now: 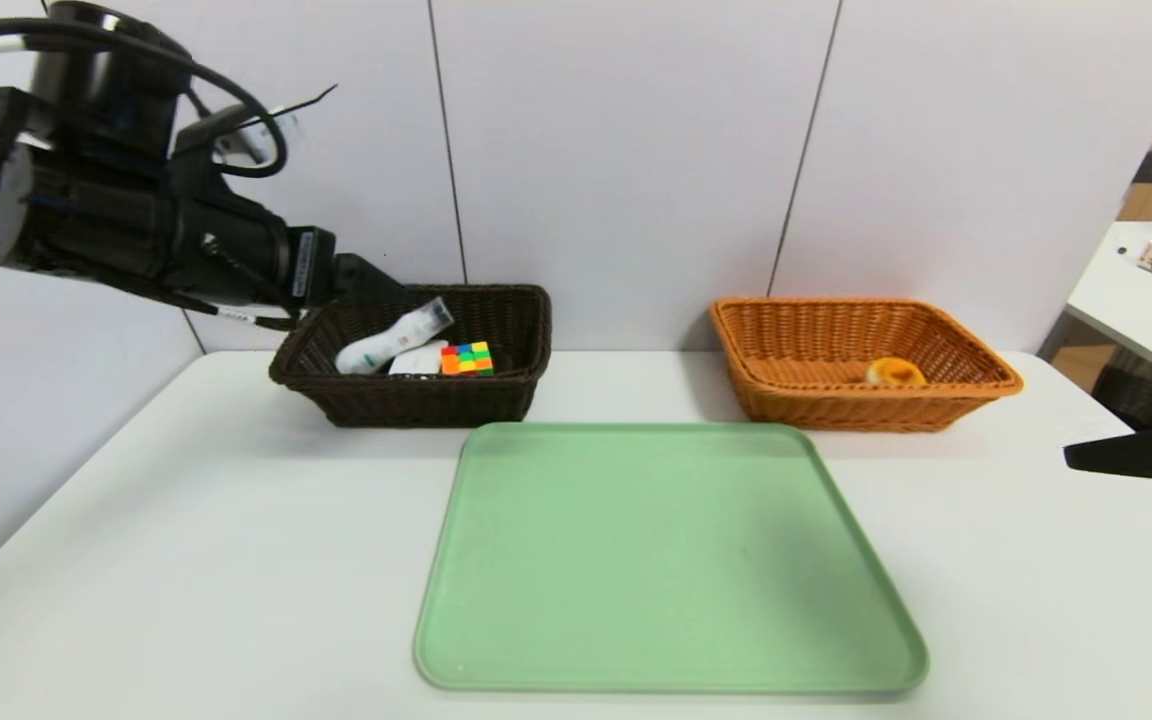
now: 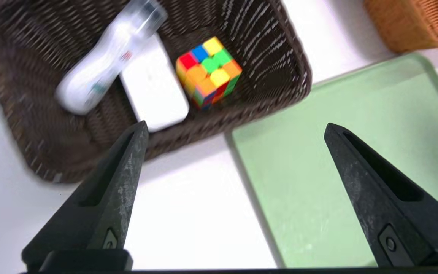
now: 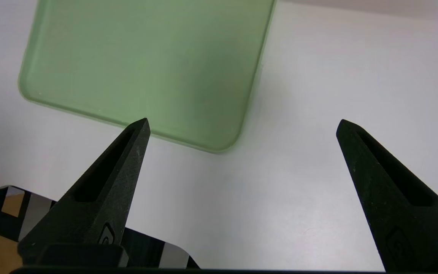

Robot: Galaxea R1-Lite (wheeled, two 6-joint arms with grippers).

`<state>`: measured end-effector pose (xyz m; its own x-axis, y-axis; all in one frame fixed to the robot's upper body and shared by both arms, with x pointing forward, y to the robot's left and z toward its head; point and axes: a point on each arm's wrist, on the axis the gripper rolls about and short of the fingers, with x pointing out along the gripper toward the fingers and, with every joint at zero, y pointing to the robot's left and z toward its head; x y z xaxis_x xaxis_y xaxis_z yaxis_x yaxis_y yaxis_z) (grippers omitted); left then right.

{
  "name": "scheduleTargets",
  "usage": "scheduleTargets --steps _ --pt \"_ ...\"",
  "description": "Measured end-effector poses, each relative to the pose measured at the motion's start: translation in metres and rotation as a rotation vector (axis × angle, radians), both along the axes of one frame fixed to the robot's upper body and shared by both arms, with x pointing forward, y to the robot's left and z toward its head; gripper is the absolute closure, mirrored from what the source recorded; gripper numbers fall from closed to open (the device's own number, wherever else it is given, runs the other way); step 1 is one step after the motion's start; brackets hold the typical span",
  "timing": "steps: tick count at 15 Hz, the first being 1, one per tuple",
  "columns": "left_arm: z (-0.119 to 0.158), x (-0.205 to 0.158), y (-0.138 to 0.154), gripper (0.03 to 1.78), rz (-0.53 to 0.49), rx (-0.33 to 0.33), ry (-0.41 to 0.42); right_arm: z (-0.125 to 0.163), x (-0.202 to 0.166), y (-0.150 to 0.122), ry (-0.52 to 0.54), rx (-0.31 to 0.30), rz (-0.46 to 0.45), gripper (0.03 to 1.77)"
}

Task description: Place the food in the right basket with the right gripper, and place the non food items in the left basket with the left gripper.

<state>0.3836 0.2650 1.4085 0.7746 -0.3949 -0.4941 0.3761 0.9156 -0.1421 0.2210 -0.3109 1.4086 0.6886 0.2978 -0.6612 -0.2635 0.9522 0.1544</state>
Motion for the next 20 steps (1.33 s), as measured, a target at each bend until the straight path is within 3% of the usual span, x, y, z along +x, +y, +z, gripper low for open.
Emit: scheduleTargets --steps 3,7,16,20 --pt "0.004 -0.057 0.015 0.15 0.082 0.041 -0.015 0.005 -0.029 -0.004 -0.070 0.013 0.006 0.10" --pt "-0.001 -0.129 0.033 0.14 0.141 0.049 -0.057 0.000 -0.072 -0.012 -0.150 0.023 0.002 0.10" --pt "-0.040 -0.241 0.067 0.12 0.348 0.053 -0.185 -0.035 -0.153 -0.024 -0.311 0.001 -0.020 0.10" --pt "-0.071 -0.285 0.067 0.12 0.371 0.043 -0.255 -0.060 -0.178 -0.027 -0.361 -0.022 -0.004 0.10"
